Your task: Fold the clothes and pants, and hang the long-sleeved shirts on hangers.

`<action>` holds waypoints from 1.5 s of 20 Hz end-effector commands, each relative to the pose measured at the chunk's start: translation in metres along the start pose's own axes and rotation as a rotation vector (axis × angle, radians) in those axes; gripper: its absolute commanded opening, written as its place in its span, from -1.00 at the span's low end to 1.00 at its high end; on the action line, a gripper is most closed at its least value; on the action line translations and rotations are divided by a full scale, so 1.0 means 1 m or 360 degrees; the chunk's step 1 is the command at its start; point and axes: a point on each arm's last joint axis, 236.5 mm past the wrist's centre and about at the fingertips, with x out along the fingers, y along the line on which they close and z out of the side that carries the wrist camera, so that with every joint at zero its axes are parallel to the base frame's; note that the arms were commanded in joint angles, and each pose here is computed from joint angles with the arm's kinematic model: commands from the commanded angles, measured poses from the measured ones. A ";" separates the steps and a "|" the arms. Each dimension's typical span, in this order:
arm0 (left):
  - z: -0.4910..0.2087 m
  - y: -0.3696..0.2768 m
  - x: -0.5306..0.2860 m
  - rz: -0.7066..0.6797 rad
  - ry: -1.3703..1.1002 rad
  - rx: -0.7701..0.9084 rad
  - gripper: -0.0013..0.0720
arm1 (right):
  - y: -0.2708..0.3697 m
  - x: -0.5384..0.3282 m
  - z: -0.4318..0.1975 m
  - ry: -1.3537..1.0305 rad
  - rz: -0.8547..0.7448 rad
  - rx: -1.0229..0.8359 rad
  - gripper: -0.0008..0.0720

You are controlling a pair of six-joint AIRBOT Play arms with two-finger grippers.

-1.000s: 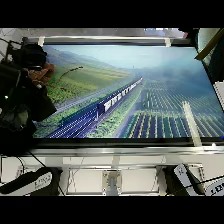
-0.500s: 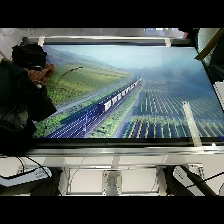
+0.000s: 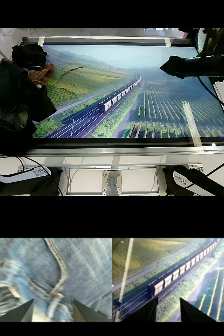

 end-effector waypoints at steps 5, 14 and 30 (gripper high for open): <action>0.005 0.078 -0.014 0.0178 0.0055 0.0111 0.41 | 0.003 0.016 -0.005 0.0040 -0.0024 -0.0042 -0.02; -0.005 0.055 0.035 0.0061 0.0108 0.0277 0.40 | 0.007 0.016 -0.003 0.0029 0.0005 -0.0031 -0.02; 0.025 -0.233 -0.256 -0.1546 -0.0538 0.0350 -0.93 | 0.034 -0.097 0.047 -0.0260 -0.0085 -0.0407 -0.03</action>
